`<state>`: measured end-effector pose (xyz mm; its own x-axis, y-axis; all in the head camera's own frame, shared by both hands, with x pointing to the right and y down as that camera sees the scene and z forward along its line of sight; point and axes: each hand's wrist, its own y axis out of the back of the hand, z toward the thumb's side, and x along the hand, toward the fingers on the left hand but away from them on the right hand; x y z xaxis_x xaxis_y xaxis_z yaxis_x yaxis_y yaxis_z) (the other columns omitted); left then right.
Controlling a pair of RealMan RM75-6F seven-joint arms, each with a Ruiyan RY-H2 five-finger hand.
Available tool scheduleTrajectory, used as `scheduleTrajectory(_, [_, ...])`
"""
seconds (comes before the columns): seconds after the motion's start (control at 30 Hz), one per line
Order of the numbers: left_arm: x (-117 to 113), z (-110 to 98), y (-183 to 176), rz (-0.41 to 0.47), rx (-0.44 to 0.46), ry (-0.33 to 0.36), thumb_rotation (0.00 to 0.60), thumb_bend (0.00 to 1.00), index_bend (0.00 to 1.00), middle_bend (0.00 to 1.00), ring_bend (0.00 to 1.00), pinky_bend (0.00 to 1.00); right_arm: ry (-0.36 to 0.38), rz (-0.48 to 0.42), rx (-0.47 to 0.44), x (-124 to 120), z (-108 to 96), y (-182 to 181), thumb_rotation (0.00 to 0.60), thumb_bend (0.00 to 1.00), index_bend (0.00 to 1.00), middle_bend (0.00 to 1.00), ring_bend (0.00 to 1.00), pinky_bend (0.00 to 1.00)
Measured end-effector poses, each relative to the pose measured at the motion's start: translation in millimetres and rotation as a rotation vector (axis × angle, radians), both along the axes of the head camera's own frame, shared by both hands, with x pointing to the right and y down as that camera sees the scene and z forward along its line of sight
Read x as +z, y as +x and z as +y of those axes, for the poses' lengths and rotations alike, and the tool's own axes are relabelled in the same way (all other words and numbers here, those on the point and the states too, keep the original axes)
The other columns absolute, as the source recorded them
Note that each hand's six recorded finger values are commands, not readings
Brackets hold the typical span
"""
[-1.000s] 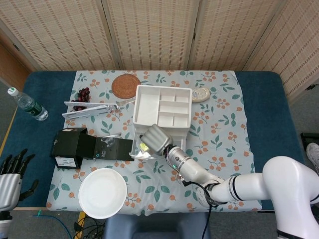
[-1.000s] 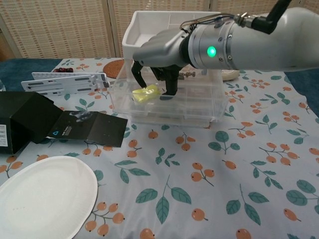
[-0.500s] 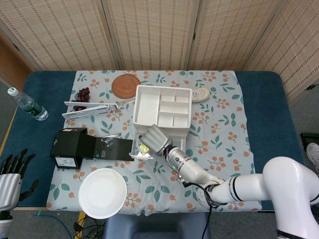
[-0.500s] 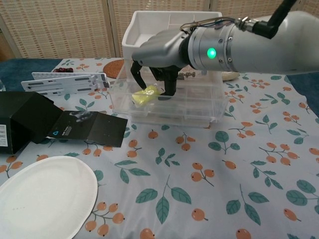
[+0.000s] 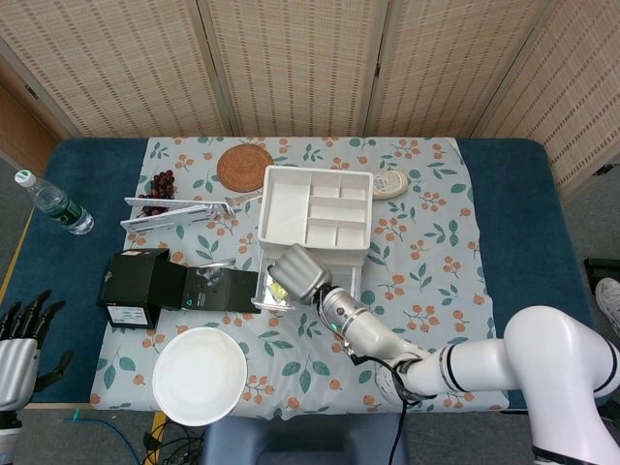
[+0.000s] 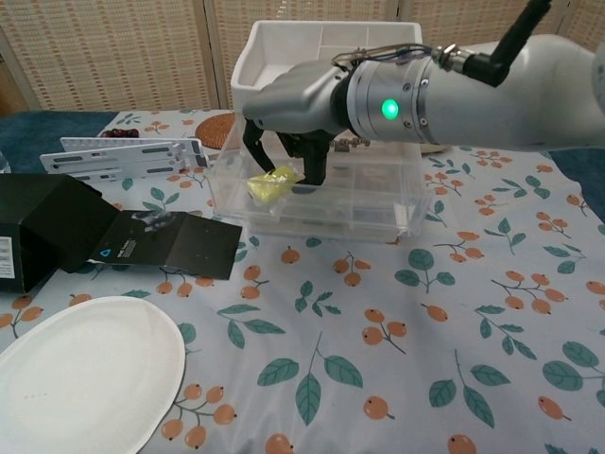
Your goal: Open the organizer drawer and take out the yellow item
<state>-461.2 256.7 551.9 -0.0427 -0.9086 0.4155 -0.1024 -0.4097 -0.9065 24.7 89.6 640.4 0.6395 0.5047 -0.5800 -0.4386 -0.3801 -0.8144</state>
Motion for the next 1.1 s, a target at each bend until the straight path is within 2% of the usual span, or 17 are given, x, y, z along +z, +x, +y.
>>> scheduleTrajectory(0.23, [0.4, 0.8, -0.7, 0.0, -0.001, -0.001, 0.6, 0.32, 0.15, 0.07, 0.12, 0.06, 0.01, 0.008, -0.002, 1.2, -0.1, 0.3, 0.6, 0.4, 0.48, 1.0, 1.0, 1.0])
scheduleTrajectory(0.6, [-0.2, 0.5, -0.6, -0.001, -0.001, 0.001, 0.6, 0.32, 0.15, 0.07, 0.12, 0.06, 0.016, -0.006, 0.008, 1.5, -0.6, 0.6, 0.6, 0.48, 0.61, 1.0, 1.0, 1.0])
scheduleTrajectory(0.87, [0.1, 0.3, 0.3, 0.0, 0.002, 0.0, 0.6, 0.32, 0.15, 0.07, 0.12, 0.06, 0.013, -0.037, 0.021, -3.2, -1.2, 2.5, 0.6, 0.49, 0.63, 1.0, 1.0, 1.0])
scheduleTrajectory(1.1, [-0.4, -1.3, 1.9, 0.004, 0.006, 0.004, 0.6, 0.32, 0.15, 0.07, 0.12, 0.06, 0.013, -0.098, 0.034, -18.2, -0.2, 2.5, 0.6, 0.49, 0.63, 1.0, 1.0, 1.0])
